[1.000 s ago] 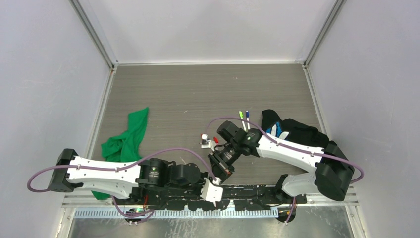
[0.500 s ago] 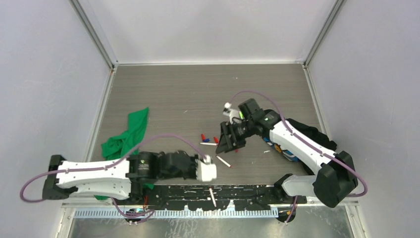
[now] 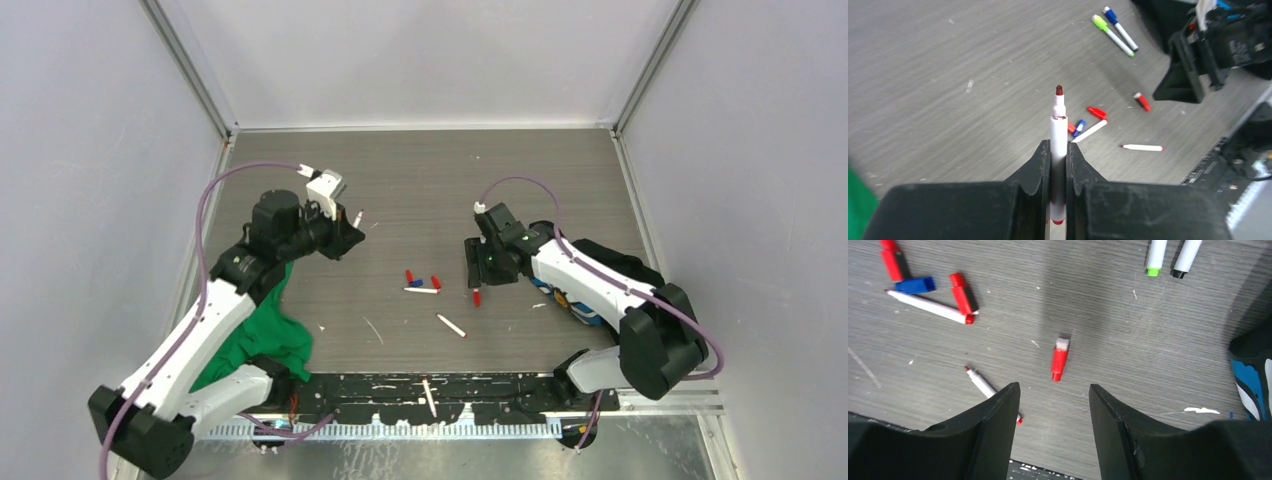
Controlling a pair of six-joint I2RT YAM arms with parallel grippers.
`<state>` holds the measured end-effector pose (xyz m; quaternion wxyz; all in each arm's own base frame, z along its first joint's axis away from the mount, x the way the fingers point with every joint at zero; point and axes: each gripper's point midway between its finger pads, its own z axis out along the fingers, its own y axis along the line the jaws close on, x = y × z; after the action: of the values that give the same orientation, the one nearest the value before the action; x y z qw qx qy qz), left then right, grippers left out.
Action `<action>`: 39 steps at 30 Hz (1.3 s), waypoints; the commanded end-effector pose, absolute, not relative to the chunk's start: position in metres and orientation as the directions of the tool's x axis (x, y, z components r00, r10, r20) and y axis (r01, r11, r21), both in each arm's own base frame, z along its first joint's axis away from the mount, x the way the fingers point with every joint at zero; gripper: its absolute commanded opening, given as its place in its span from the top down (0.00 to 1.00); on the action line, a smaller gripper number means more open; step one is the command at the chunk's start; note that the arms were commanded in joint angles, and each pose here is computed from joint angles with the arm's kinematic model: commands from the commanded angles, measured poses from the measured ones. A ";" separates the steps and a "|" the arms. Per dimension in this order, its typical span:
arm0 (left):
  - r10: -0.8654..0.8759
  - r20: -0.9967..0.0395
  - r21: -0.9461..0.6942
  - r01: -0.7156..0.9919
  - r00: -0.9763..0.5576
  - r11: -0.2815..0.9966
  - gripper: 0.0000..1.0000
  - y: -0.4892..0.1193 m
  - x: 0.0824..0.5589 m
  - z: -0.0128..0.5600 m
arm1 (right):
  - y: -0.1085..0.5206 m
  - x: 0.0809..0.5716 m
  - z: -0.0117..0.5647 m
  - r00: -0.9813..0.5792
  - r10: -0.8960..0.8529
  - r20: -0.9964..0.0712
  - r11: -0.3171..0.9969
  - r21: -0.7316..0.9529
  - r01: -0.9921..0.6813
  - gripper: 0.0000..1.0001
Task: Insert the pens into the pen caps
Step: Pick up the pen cap from the center of the board.
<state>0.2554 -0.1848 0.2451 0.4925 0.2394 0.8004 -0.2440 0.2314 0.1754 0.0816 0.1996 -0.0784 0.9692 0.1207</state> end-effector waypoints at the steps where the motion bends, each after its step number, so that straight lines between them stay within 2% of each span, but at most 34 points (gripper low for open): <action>1: -0.024 -0.858 -0.431 0.694 -0.513 0.577 1.00 -0.217 0.249 0.274 | 0.174 0.246 0.070 -0.886 -0.094 -0.455 0.977 0.131 -0.171 0.42; 12: 0.017 -0.886 -0.349 0.693 -0.462 0.631 1.00 -0.205 0.247 0.267 | 0.189 0.251 0.035 -0.888 -0.156 -0.433 0.981 0.038 -0.191 0.53; 17: 0.037 -0.891 -0.329 0.699 -0.452 0.635 1.00 -0.206 0.244 0.266 | 0.172 0.256 0.025 -0.890 -0.163 -0.426 0.987 -0.080 -0.142 0.57; 20: 0.049 -0.895 -0.313 0.702 -0.444 0.640 1.00 -0.207 0.242 0.266 | 0.169 0.255 0.022 -0.891 -0.153 -0.427 0.988 -0.092 -0.126 0.59; 27: 0.086 -0.901 -0.270 0.704 -0.425 0.657 1.00 -0.208 0.236 0.262 | 0.176 0.249 0.014 -0.902 -0.132 -0.410 0.991 -0.049 -0.122 0.73; 31: 0.073 -0.897 -0.292 0.708 -0.436 0.643 1.00 -0.215 0.235 0.265 | 0.175 0.243 0.021 -0.898 -0.110 -0.425 0.993 -0.015 -0.115 0.86; 34: 0.029 -0.879 -0.359 0.701 -0.475 0.616 1.00 -0.227 0.238 0.277 | 0.179 0.245 0.047 -0.872 -0.081 -0.482 0.992 0.048 -0.118 0.97; 39: 0.015 -0.866 -0.451 0.794 -0.500 0.408 1.00 -0.259 0.224 0.311 | 0.214 0.250 0.129 -0.778 0.031 -0.627 0.927 0.310 -0.212 0.99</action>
<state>0.2361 -0.2305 0.2582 0.4144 0.2413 0.7941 -0.3734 0.2343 0.1795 0.0490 0.2326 -0.0629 0.9691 0.0532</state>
